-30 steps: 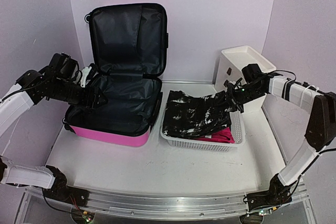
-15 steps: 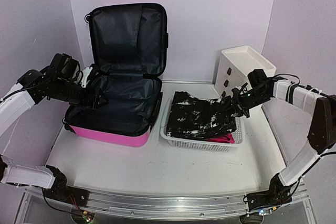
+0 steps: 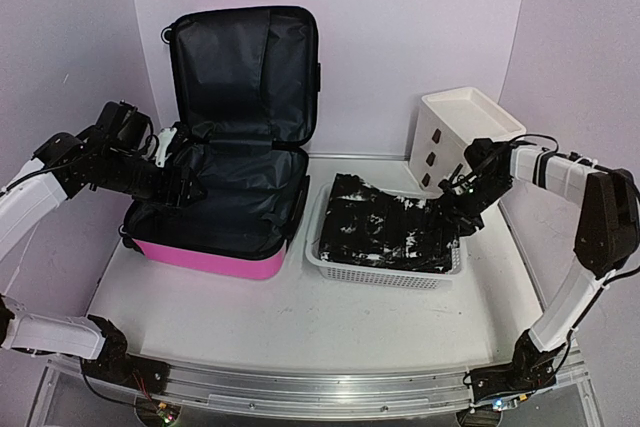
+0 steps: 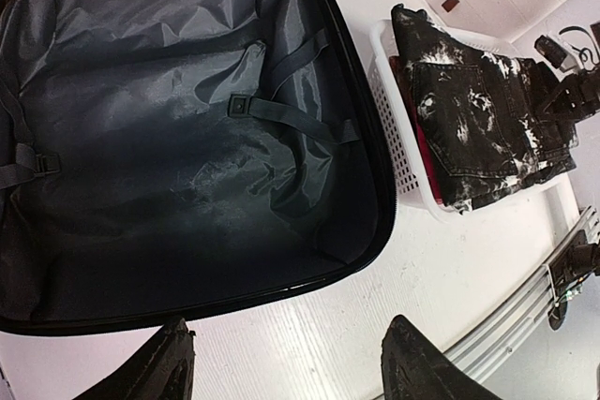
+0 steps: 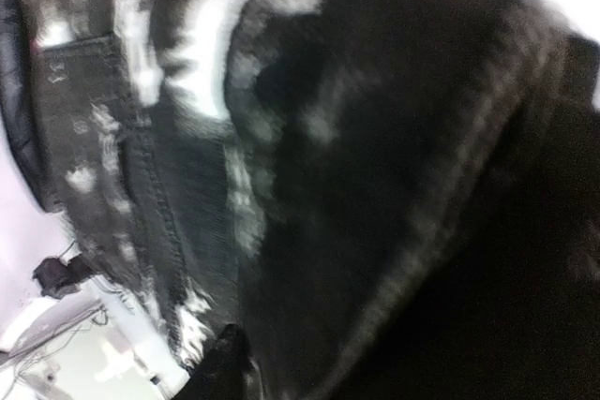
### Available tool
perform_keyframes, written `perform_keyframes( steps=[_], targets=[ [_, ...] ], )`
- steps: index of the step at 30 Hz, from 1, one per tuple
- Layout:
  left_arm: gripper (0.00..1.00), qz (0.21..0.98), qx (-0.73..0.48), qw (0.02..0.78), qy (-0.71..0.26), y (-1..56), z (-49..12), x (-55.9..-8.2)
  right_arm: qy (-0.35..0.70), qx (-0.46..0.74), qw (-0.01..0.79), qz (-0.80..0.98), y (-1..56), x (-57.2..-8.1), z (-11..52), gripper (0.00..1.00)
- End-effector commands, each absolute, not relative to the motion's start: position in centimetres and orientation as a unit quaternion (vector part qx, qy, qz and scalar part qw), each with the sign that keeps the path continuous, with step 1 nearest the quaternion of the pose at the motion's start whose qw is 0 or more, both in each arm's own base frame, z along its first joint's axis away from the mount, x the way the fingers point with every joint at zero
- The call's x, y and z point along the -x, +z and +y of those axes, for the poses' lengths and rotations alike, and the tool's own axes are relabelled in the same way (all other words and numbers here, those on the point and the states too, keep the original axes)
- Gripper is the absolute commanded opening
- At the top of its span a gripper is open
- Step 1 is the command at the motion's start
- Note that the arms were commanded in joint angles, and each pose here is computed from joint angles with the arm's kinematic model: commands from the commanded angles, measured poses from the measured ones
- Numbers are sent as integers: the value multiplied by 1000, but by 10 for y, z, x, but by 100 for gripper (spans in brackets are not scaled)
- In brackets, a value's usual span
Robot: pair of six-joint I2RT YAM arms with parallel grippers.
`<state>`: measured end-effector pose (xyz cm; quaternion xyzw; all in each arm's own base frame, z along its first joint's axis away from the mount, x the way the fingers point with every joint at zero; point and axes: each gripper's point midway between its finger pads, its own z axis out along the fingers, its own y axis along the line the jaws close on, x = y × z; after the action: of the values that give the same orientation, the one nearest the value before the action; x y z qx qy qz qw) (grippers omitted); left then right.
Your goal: Open, take out, and arrange the luggage
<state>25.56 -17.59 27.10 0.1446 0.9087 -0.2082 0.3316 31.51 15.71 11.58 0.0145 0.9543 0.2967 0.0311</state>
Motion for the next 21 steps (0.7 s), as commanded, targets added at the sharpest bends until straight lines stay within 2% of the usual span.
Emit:
perform_keyframes(
  steps=[1,4,7,9,13,17,21],
  targets=[
    [69,887,-145,377,-225,301,-180,-263,182,40,46,981,141,-297,117,52],
    [71,881,-143,393,-222,310,-174,-260,102,53,60,992,165,-280,90,63],
    [74,876,-135,409,-219,317,-167,-255,95,60,78,991,185,-266,94,66],
    [77,875,-128,413,-216,318,-164,-254,132,86,81,984,194,-258,123,68],
    [84,867,-123,433,-212,324,-161,-258,271,116,72,953,202,-263,194,69],
    [86,855,-135,458,-205,330,-167,-273,328,115,65,935,184,-283,221,52],
    [86,849,-129,474,-194,323,-177,-310,254,100,30,962,122,-271,196,30]
  ],
)
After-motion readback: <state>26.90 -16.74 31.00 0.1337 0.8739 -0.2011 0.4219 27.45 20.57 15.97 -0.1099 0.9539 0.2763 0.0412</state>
